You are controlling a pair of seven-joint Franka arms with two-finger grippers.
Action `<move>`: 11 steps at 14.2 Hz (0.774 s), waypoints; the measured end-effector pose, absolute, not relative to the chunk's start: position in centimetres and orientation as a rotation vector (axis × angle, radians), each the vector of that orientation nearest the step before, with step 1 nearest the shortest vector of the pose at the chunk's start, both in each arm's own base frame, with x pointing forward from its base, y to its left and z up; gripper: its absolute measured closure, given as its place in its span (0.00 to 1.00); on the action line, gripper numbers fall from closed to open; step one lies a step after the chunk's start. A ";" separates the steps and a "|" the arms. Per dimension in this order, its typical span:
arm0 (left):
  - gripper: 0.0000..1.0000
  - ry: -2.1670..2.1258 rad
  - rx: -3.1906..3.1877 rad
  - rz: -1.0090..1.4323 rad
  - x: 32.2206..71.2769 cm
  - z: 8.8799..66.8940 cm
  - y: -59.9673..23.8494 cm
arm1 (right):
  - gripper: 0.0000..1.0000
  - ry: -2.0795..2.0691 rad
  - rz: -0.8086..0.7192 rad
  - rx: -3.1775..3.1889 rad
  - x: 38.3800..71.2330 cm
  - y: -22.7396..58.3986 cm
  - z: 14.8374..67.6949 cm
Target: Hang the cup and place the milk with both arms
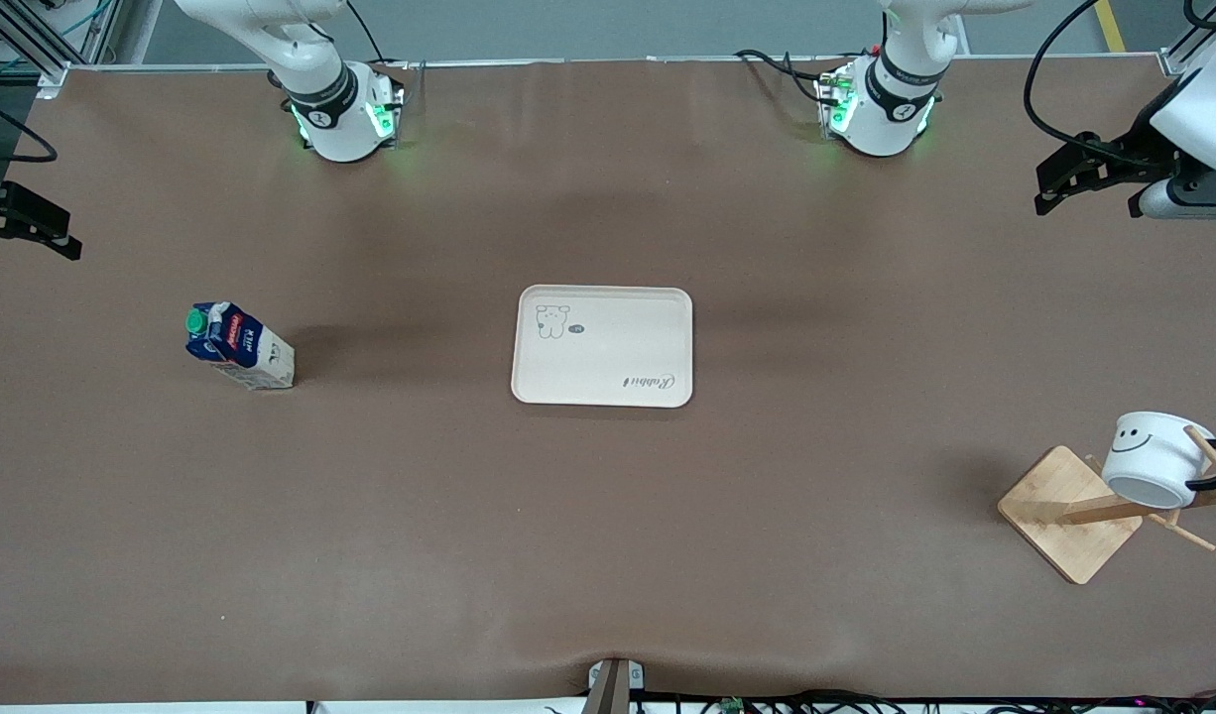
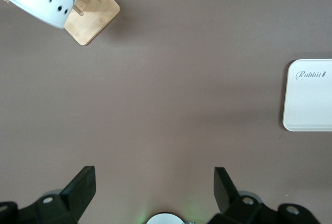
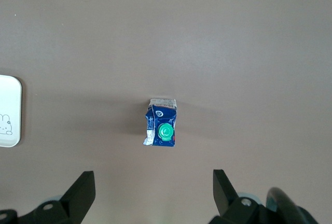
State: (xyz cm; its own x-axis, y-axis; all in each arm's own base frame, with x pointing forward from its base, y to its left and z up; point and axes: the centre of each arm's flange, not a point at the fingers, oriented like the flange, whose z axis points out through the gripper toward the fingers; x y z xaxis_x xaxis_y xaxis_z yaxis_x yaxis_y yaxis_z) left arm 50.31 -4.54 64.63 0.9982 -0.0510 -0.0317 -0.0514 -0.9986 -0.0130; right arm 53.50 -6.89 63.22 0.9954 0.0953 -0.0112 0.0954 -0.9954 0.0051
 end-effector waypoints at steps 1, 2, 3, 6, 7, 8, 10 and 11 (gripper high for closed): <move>0.00 0.080 -3.126 0.046 50.3 64.6 -4.5 | 0.00 0.150 -0.017 3.132 53.5 -6.9 63.2; 0.00 0.080 -3.127 0.044 50.3 64.7 -4.5 | 0.00 0.150 -0.017 3.132 53.5 -6.9 63.2; 0.00 0.080 -3.127 0.044 50.4 64.7 -4.5 | 0.00 0.150 -0.017 3.132 53.5 -6.9 63.2; 0.00 0.072 -3.127 0.050 50.5 64.4 -4.6 | 0.00 0.150 -0.018 3.132 53.5 -6.9 63.2; 0.00 0.065 -3.127 0.051 50.5 64.4 -4.7 | 0.00 0.150 -0.017 3.132 53.5 -6.9 63.2; 0.00 0.060 -3.127 0.050 50.5 64.4 -4.7 | 0.00 0.150 -0.017 3.132 53.5 -6.9 63.2; 0.00 0.040 -3.127 0.048 50.6 64.4 -4.7 | 0.00 0.150 -0.017 3.132 53.5 -6.9 63.2; 0.00 0.021 -3.127 0.047 50.6 64.4 -4.7 | 0.00 0.150 -0.017 3.132 53.5 -6.9 63.2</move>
